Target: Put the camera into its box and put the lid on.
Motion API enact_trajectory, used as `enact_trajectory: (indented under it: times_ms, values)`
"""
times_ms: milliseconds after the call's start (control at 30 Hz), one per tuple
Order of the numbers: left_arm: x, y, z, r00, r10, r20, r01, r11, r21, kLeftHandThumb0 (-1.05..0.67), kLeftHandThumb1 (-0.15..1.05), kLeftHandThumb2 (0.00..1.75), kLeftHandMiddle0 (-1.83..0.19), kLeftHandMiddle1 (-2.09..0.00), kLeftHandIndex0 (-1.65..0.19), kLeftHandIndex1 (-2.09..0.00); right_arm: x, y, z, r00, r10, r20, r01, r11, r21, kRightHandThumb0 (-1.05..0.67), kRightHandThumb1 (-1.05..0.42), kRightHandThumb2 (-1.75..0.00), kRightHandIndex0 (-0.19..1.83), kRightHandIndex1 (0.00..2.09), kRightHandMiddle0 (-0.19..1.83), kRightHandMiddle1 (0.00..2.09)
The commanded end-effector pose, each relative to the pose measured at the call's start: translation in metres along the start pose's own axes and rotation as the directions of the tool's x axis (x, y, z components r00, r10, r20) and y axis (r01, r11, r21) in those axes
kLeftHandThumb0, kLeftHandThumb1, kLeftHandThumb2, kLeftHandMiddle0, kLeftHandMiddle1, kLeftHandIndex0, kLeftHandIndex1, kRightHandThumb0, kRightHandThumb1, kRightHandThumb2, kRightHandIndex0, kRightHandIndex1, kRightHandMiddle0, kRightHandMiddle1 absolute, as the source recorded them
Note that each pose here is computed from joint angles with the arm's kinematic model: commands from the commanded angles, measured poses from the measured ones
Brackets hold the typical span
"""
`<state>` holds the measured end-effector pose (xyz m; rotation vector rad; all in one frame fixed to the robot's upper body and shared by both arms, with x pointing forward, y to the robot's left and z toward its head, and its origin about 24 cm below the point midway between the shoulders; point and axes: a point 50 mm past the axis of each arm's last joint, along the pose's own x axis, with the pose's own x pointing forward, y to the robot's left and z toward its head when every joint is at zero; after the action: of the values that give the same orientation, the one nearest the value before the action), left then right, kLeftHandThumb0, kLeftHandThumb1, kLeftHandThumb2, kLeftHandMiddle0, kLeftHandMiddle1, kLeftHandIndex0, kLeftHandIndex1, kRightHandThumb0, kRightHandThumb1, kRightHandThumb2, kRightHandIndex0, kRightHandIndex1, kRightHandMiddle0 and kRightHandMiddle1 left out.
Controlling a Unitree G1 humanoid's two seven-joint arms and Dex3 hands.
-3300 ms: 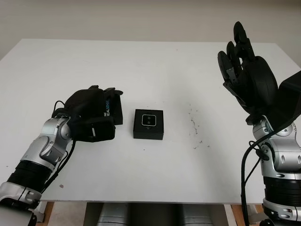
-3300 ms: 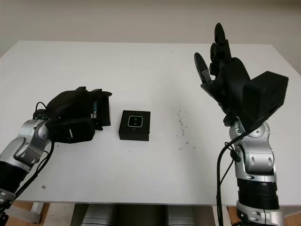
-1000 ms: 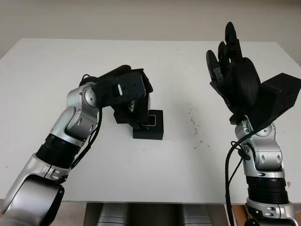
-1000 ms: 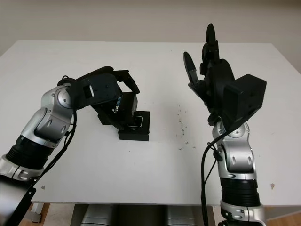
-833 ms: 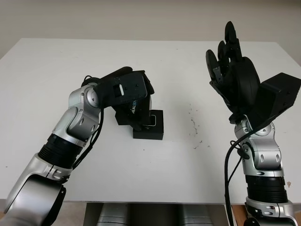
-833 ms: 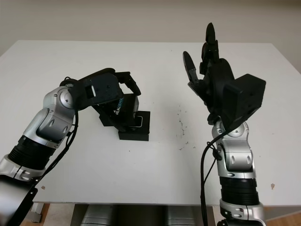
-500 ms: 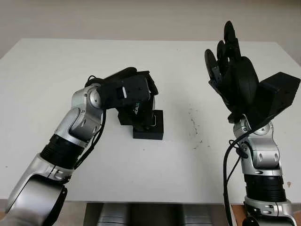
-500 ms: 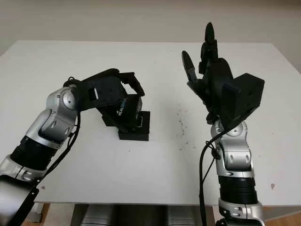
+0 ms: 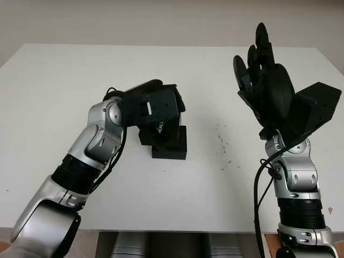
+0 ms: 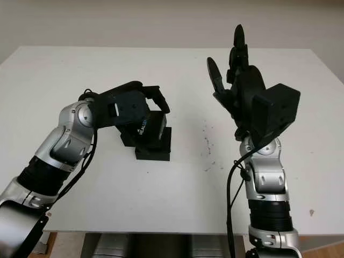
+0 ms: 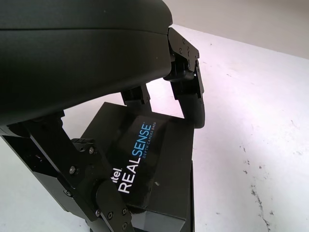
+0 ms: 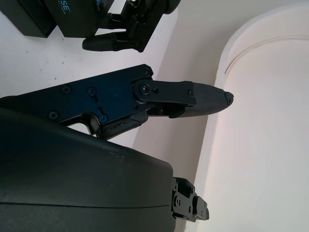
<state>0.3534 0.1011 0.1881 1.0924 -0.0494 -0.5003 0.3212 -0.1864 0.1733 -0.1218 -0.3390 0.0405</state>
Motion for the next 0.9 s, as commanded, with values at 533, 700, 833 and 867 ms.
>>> enact_trajectory:
  times_ms: [533,700,833,867]
  values:
    - [0.002,-0.002,0.013,0.999,0.016,-0.03,-0.017,0.999,-0.043,-0.11,0.92,0.05,-0.5,-1.35,-0.39,-1.39,0.006,0.005,0.002,0.999,0.031,0.038,-0.032,0.999,0.032,-0.73,-1.05,-0.41,-0.19,0.0,-0.19,0.0]
    - [0.002,-0.006,0.012,0.999,0.016,-0.037,-0.019,0.997,-0.078,-0.08,0.92,0.05,-0.51,-1.38,-0.39,-1.37,0.006,0.006,0.001,0.999,0.027,0.035,-0.028,0.999,0.03,-0.73,-1.05,-0.41,-0.19,0.0,-0.19,0.0]
    - [0.003,-0.009,0.012,0.999,0.019,-0.036,-0.022,0.996,-0.084,-0.07,0.91,0.05,-0.48,-1.41,-0.38,-1.37,0.007,0.007,0.0,0.999,0.026,0.033,-0.027,0.999,0.024,-0.73,-1.05,-0.41,-0.19,0.0,-0.19,0.0]
    - [0.004,-0.01,0.012,0.999,0.021,-0.038,-0.024,0.996,-0.085,-0.08,0.91,0.05,-0.48,-1.41,-0.38,-1.37,0.007,0.008,0.0,0.999,0.027,0.031,-0.027,0.999,0.024,-0.73,-1.05,-0.41,-0.19,0.0,-0.19,0.0]
